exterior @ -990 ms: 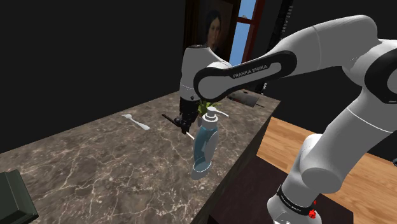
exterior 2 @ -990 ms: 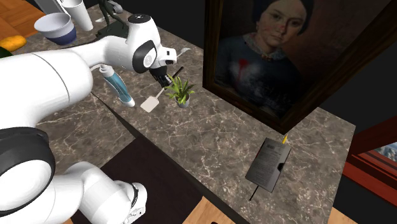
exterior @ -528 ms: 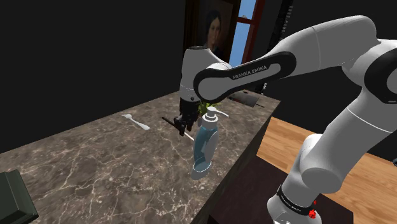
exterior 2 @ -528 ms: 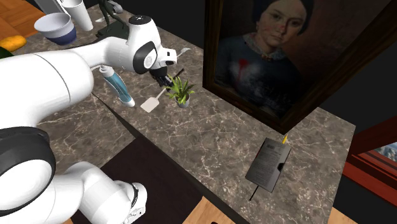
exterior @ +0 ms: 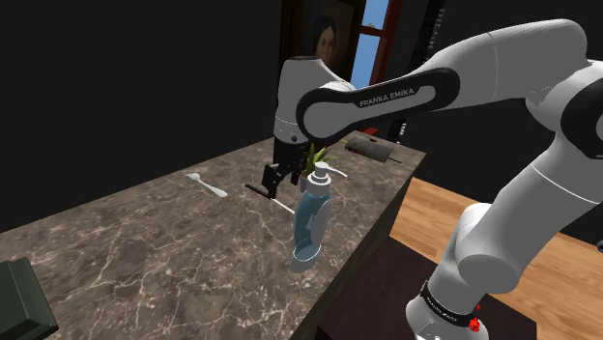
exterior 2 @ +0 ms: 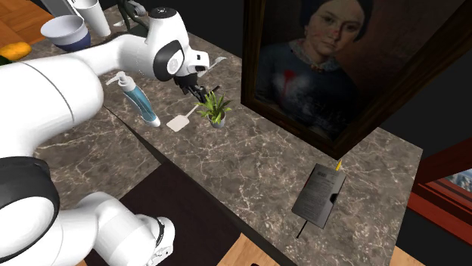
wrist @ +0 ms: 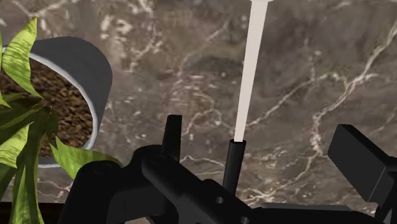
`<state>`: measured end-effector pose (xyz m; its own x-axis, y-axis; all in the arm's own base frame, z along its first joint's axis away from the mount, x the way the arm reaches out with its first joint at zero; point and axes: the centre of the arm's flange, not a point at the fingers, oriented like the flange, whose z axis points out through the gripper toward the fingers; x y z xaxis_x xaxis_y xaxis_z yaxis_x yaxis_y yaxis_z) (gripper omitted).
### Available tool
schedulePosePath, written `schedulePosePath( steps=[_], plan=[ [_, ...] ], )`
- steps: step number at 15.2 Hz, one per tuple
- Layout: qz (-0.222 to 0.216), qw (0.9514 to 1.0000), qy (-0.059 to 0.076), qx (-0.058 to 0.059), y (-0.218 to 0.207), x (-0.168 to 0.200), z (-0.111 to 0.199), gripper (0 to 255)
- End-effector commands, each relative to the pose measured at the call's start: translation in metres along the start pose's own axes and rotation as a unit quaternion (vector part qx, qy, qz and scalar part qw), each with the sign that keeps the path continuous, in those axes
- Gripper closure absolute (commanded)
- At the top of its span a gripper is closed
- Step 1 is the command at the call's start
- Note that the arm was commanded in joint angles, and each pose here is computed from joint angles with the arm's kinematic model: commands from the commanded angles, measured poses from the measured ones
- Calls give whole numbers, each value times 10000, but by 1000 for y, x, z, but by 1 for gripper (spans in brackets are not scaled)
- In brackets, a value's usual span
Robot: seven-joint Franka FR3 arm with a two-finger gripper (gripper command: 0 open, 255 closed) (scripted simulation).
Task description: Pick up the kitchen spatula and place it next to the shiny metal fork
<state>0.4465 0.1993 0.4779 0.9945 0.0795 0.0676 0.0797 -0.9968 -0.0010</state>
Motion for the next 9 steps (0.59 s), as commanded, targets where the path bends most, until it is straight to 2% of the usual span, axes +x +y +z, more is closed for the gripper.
schedulePosePath(
  steps=[1, 9],
  plan=[
    [0, 10000, -7, -2, -1, 0, -22, 0],
    [0, 10000, -6, -2, -1, 0, -22, 0]
  ],
)
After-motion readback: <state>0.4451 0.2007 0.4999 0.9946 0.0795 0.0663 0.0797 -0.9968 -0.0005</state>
